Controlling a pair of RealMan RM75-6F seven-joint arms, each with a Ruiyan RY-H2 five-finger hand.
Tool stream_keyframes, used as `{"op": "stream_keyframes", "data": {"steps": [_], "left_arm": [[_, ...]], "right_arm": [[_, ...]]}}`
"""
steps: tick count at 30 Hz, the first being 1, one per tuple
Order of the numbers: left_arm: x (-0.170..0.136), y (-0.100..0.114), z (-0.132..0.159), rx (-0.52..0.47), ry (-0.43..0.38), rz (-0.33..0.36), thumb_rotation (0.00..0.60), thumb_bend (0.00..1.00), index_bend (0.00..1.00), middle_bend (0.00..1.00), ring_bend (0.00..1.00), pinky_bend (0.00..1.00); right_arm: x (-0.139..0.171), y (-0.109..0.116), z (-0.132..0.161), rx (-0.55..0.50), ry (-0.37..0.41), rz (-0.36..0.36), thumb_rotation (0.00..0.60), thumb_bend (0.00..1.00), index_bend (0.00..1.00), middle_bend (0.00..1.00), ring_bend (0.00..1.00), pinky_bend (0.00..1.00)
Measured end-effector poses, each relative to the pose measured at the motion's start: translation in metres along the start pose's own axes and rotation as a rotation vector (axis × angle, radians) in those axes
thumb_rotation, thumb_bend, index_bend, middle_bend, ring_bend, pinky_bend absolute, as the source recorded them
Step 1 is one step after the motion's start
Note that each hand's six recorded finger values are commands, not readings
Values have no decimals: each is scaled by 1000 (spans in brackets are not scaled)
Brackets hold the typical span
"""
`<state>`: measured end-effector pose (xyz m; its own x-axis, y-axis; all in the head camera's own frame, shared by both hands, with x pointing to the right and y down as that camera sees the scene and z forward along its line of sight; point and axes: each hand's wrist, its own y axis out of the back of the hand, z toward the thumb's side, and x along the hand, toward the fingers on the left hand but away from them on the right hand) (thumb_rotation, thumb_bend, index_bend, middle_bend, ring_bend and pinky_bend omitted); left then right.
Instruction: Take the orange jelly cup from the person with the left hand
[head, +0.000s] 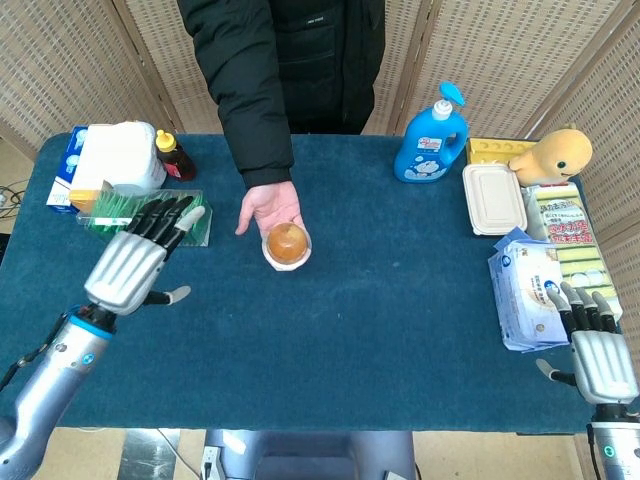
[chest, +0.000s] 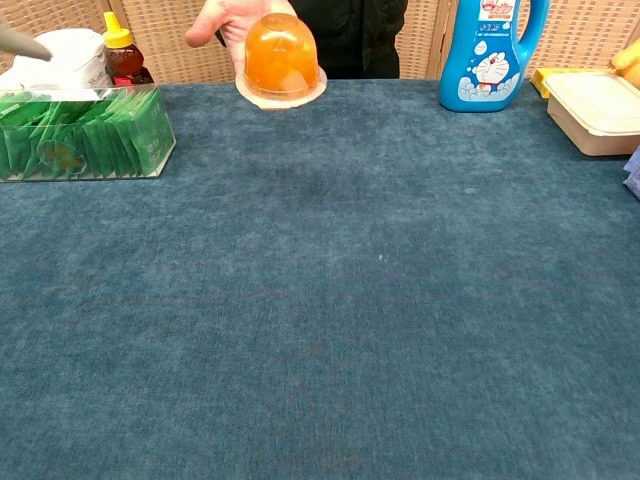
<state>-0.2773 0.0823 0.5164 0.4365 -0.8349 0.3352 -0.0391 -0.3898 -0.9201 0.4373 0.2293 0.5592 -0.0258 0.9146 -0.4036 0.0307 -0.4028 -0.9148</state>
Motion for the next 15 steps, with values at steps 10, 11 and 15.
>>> {"op": "stream_keyframes", "data": {"steps": [10, 11, 15], "left_arm": [[77, -31, 77, -51, -115, -99, 600, 86, 0, 0, 0, 59], [80, -33, 82, -46, -118, -100, 600, 86, 0, 0, 0, 59], [92, -42, 91, -36, -106, -111, 600, 93, 0, 0, 0, 58]], "right_arm": [[1, 5, -7, -22, -15, -6, 600, 64, 112, 29, 43, 0], [1, 5, -8, -25, -17, -6, 600, 64, 112, 29, 43, 0], [1, 6, -10, -34, -21, -3, 600, 64, 112, 29, 43, 0]]}}
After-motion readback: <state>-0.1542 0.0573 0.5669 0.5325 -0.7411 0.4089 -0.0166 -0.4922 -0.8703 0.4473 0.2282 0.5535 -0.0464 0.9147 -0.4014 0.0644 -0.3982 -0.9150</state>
